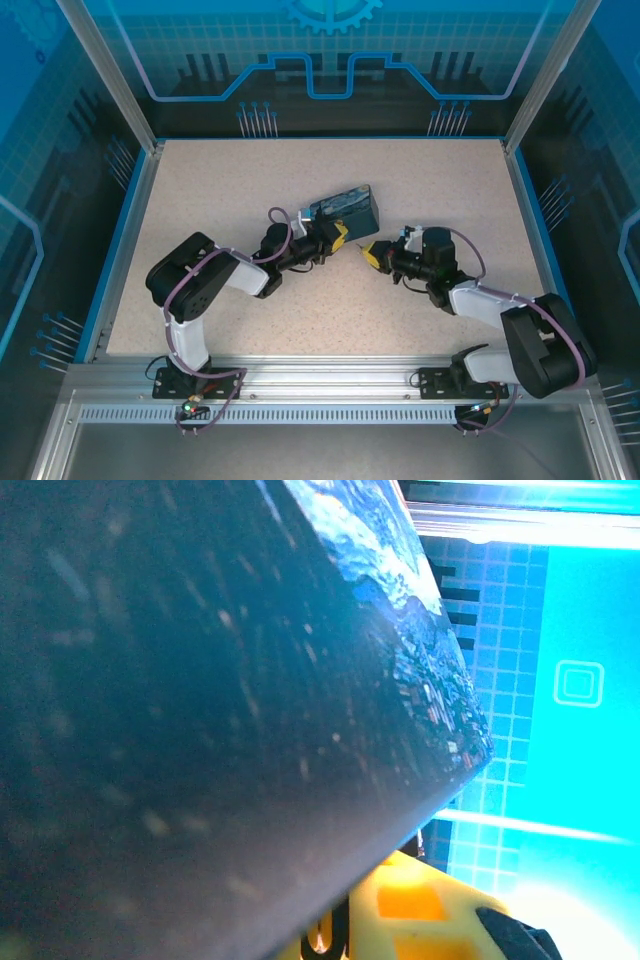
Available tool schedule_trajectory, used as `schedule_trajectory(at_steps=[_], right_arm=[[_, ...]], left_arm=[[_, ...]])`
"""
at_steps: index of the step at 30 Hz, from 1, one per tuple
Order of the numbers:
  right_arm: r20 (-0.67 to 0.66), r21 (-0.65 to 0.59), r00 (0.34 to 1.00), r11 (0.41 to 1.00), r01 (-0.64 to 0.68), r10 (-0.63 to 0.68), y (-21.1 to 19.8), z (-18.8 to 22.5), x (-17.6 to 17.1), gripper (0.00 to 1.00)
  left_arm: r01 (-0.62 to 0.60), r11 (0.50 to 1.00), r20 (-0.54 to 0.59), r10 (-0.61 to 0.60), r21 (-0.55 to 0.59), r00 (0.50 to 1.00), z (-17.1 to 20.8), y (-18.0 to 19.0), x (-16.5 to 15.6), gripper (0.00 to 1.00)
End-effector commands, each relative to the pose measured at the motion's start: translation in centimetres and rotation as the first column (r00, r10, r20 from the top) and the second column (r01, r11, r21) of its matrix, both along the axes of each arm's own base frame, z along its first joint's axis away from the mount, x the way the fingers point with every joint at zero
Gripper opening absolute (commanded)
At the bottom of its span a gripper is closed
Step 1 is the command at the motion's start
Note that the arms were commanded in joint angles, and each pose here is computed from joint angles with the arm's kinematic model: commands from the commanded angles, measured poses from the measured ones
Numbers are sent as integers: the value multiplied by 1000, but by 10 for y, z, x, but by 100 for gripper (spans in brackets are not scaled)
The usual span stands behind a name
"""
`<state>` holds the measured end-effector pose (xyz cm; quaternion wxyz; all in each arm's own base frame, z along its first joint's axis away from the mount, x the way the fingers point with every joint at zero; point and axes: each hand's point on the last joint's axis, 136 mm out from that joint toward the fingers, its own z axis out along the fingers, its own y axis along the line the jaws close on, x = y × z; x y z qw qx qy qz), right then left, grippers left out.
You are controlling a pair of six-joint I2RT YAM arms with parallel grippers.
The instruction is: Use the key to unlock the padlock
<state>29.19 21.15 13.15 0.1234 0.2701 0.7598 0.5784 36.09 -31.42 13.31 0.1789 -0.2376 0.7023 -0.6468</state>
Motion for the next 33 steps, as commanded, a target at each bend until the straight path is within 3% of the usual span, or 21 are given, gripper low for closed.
schedule_trajectory(at_steps=[1, 33], right_arm=[[43, 18, 999, 1000, 3, -4, 7, 14, 9, 0], [58, 21, 998, 1000, -1, 0, 21, 19, 31, 0]], left_arm=[[-3, 996, 93, 11, -89, 996, 40, 2, 3, 0], [6, 995, 90, 3, -102, 996, 39, -1, 4, 0]])
